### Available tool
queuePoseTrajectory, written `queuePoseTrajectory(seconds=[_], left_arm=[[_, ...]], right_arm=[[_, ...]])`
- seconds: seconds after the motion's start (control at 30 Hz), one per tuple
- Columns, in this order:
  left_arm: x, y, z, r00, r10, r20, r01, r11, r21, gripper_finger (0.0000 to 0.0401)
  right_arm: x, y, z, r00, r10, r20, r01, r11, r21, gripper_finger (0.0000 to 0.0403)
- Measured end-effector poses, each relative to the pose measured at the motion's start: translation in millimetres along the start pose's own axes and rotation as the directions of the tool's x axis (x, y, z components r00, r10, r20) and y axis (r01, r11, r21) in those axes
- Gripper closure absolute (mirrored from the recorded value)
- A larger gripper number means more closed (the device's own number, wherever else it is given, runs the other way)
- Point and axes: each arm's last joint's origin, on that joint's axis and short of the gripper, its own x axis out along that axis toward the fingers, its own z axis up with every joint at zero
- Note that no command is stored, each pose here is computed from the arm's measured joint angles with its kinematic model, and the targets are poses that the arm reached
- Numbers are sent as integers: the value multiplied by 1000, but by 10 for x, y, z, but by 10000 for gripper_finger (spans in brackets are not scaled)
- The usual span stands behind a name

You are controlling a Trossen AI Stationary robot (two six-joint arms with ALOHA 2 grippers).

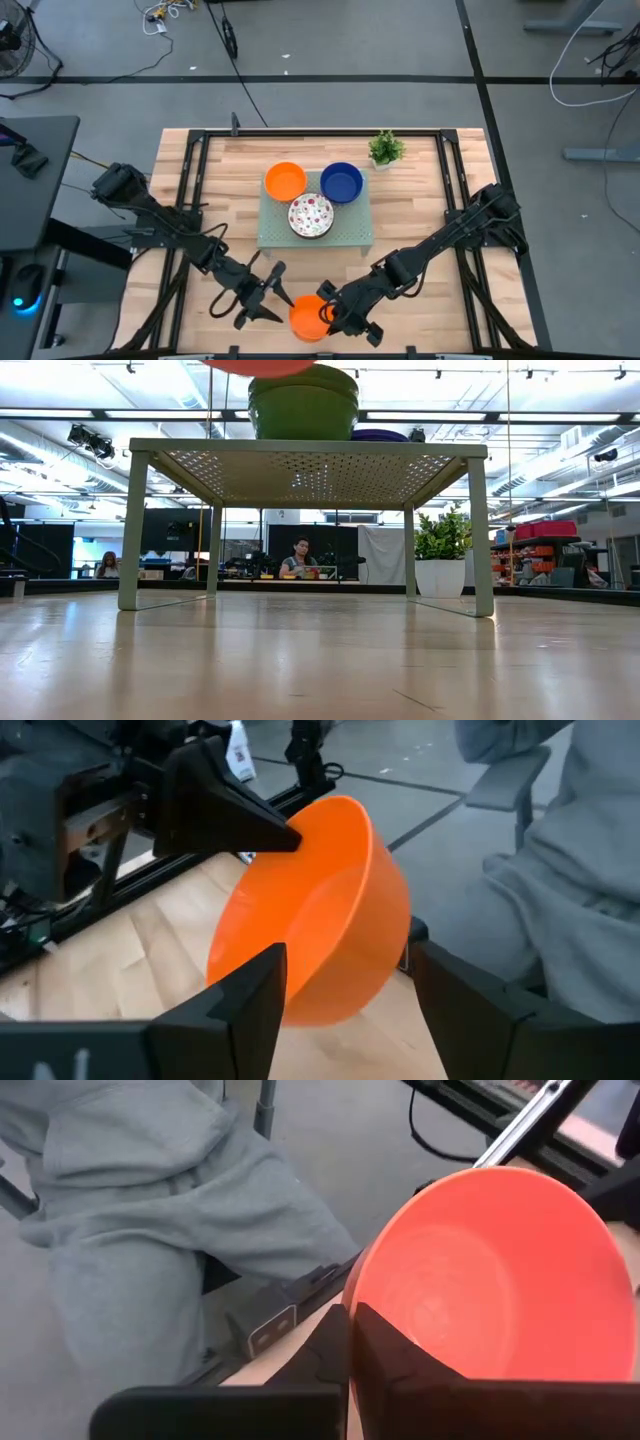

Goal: Pick & Place Mini bowls
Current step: Stack the orange bowl on top of the orange bowl on the shelf

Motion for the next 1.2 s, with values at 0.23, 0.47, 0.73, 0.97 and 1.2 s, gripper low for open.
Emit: queuePoseTrajectory(seconds=[0.23,0.47,0.73,0.97,1.2], left_arm=[[14,32,-8,999,-32,17,32,999,-25,184],[13,28,5,998,-53,36,54,998,-31,188],[12,16,8,994,-97,47,98,995,-30,248],[10,15,7,981,-184,67,186,982,-24,346],[3,-6,18,947,-304,101,308,951,-28,390]], right_arm=[[-10,-56,2,1000,-15,17,15,999,-39,401],[-36,-176,-11,998,-42,36,44,997,-58,401],[-50,-234,-31,998,-55,34,56,997,-48,399],[-55,-256,7,994,-83,72,86,996,-40,371],[-68,-242,157,972,-82,219,104,991,-88,310]])
